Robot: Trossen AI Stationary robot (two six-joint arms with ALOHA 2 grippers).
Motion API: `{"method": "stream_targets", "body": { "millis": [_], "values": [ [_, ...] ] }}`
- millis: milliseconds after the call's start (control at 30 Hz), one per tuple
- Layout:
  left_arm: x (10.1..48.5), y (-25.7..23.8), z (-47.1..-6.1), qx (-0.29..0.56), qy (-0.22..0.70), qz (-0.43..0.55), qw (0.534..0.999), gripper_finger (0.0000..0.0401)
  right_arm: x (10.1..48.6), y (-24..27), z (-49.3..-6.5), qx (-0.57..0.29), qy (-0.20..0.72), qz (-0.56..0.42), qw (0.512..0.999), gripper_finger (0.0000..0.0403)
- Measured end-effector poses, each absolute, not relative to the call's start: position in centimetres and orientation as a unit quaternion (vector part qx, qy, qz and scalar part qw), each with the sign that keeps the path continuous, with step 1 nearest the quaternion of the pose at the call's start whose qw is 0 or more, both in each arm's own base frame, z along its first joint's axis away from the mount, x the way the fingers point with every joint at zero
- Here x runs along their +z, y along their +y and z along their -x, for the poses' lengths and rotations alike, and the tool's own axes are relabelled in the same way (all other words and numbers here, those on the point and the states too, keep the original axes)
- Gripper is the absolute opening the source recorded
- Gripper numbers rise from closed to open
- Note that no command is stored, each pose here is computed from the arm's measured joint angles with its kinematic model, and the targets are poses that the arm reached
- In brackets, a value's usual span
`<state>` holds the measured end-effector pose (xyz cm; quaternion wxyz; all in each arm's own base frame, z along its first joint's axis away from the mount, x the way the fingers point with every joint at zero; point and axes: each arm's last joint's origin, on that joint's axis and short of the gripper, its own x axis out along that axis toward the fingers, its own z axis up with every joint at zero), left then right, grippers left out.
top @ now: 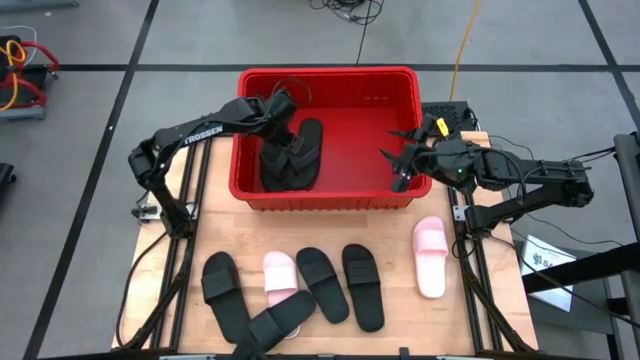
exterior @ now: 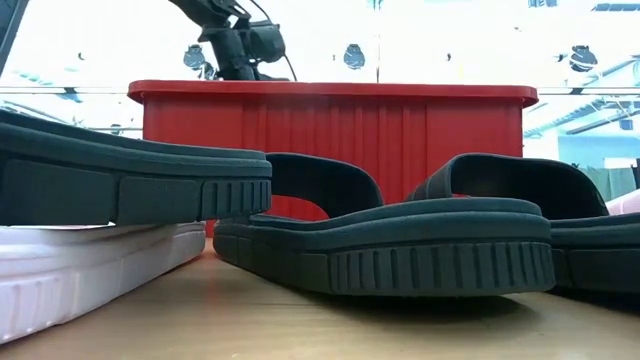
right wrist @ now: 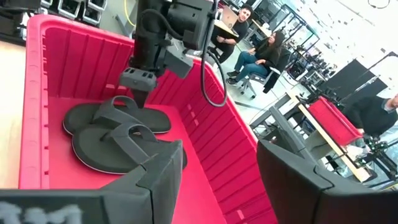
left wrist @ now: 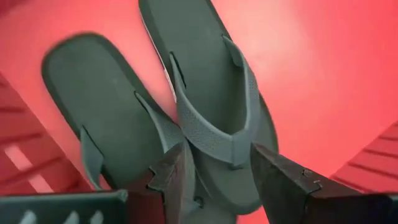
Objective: Pick and place slides into bin
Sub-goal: Put the black slipper into the red bin
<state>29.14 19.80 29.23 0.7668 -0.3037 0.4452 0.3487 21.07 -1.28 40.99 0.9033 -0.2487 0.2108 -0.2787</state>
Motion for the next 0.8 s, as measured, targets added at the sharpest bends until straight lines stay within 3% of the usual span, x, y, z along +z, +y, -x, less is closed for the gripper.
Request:
{"method": "stream_targets", "body": {
  "millis": [400, 500, 700, 800],
  "values": [
    [35.8, 21.0, -29.9, 0.295, 0.449, 0.133, 0.833, 0.017, 41.0, -1.3, -21.1, -0.29, 0.196, 0.201, 0.915, 0.0196],
    [35.5, 21.4, -30.7, 0.272, 0.495, 0.106, 0.818, 0.017, 41.1, -1.3, -21.1, -0.292, 0.189, 0.192, 0.918, 0.0196],
    [31.6, 21.5, -31.7, 0.231, 0.626, 0.087, 0.74, 0.017, 41.2, -1.3, -21.2, -0.295, 0.18, 0.187, 0.92, 0.0196],
    [29.8, 21.6, -32.4, 0.209, 0.656, 0.074, 0.722, 0.017, 41.4, -1.3, -21.2, -0.296, 0.171, 0.184, 0.921, 0.0196]
  ]
}}
